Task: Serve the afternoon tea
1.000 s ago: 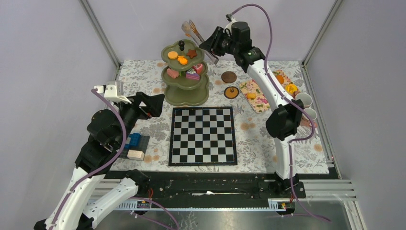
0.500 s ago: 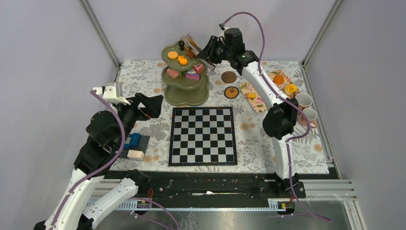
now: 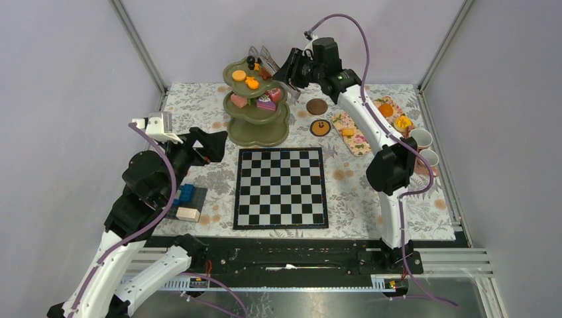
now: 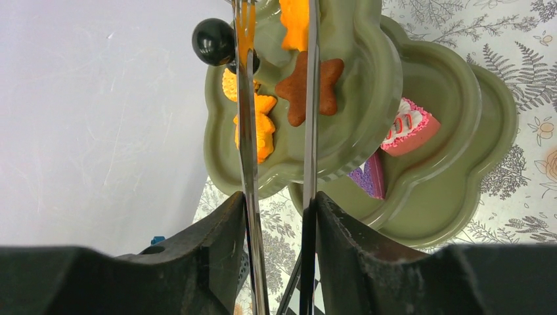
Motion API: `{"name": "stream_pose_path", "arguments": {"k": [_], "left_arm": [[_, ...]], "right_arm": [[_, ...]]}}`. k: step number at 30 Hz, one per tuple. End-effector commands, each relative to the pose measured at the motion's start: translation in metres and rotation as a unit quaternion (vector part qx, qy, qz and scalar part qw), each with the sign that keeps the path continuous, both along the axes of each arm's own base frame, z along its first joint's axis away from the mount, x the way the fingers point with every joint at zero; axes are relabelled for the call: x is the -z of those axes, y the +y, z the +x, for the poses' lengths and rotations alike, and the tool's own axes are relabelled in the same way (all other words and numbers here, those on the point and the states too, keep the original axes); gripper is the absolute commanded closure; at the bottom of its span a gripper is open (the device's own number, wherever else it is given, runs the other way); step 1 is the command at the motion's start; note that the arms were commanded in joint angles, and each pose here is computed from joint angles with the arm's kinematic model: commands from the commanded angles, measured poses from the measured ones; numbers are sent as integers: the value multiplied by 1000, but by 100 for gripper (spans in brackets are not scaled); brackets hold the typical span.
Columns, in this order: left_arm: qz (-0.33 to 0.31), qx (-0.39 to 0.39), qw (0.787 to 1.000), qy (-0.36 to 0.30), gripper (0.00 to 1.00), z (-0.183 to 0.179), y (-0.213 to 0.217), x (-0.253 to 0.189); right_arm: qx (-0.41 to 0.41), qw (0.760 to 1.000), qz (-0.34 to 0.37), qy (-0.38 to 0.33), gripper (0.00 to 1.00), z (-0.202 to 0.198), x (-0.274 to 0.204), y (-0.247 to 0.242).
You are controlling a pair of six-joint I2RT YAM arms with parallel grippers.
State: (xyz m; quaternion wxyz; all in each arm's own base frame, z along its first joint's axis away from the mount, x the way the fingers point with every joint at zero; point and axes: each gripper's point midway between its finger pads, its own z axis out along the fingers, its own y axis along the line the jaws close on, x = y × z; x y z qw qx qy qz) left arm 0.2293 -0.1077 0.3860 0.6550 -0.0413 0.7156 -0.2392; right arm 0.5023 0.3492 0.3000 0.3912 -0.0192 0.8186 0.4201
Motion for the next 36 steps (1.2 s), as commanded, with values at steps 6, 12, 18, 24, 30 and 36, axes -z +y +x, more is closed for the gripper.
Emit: {"name": "stream_pose_path", "arguments": {"k": [6, 12, 18, 24, 30, 36], "left_arm": [[-12, 4, 1000, -19, 1, 1, -3, -17], [-10, 6, 1000, -16, 1, 3, -5, -14], [-9, 11, 1000, -14, 1, 7, -9, -9], [-8, 29, 999, -10, 1, 14, -21, -5], [-8, 36, 999, -5, 1, 20, -28, 2], [-10, 45, 999, 0, 1, 21, -33, 3]], "right_arm": [[21, 994, 2, -107, 52, -28, -101, -24], [127, 978, -75, -148, 52, -44, -118, -87], [235, 944, -170, -156, 46, -77, -87, -168], [284, 923, -255, -56, 43, -114, 25, -244], [320, 918, -222, 77, 41, -154, 121, -277], [285, 920, -246, 113, 38, -156, 146, -274]]}}
